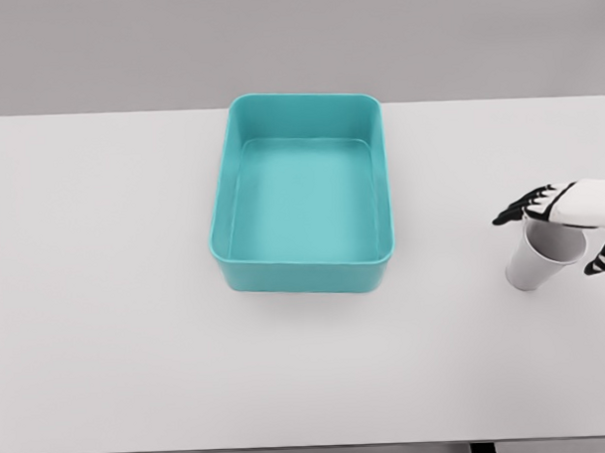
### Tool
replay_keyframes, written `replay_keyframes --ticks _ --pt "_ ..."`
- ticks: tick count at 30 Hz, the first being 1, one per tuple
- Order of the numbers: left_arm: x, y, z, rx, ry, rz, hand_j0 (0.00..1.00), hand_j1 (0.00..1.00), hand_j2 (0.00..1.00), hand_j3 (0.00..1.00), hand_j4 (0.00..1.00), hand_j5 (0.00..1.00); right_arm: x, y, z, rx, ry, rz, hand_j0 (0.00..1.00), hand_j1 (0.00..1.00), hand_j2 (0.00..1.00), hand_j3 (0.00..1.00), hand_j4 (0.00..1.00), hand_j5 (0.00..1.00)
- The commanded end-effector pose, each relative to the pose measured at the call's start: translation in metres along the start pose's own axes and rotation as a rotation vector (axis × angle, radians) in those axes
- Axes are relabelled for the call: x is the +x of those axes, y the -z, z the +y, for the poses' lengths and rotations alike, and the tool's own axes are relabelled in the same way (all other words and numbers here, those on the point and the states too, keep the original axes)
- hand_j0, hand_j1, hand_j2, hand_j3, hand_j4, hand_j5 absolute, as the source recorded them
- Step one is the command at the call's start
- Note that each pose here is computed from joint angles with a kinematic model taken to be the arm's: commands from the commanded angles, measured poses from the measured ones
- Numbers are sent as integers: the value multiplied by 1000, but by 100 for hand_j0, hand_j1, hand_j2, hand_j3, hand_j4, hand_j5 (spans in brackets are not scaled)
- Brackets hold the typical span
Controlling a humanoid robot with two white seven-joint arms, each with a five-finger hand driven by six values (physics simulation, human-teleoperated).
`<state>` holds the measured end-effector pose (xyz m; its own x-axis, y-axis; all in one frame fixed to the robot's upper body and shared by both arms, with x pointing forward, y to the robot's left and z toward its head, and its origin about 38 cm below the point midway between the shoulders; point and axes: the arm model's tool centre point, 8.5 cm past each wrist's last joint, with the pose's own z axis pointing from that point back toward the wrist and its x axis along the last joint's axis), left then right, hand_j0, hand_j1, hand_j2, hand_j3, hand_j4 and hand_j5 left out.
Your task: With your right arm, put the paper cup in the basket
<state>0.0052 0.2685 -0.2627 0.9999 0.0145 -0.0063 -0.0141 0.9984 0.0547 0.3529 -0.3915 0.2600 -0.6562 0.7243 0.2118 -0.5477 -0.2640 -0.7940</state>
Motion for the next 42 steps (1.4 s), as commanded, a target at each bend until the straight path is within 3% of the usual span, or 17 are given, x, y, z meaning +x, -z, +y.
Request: replay_keyframes --ticks 1,16,42 --pt "0 0 0 0 0 0 100 100 100 100 100 100 -4 -1 0 -9 14 12 100 100 100 100 100 100" --pt "0 0 0 0 0 0 100 100 100 100 100 100 -23 11 13 -8 74 37 100 100 100 100 100 100" --pt "0 0 0 0 0 0 100 100 100 100 100 100 -26 15 26 22 90 38 97 97 97 97 97 97"
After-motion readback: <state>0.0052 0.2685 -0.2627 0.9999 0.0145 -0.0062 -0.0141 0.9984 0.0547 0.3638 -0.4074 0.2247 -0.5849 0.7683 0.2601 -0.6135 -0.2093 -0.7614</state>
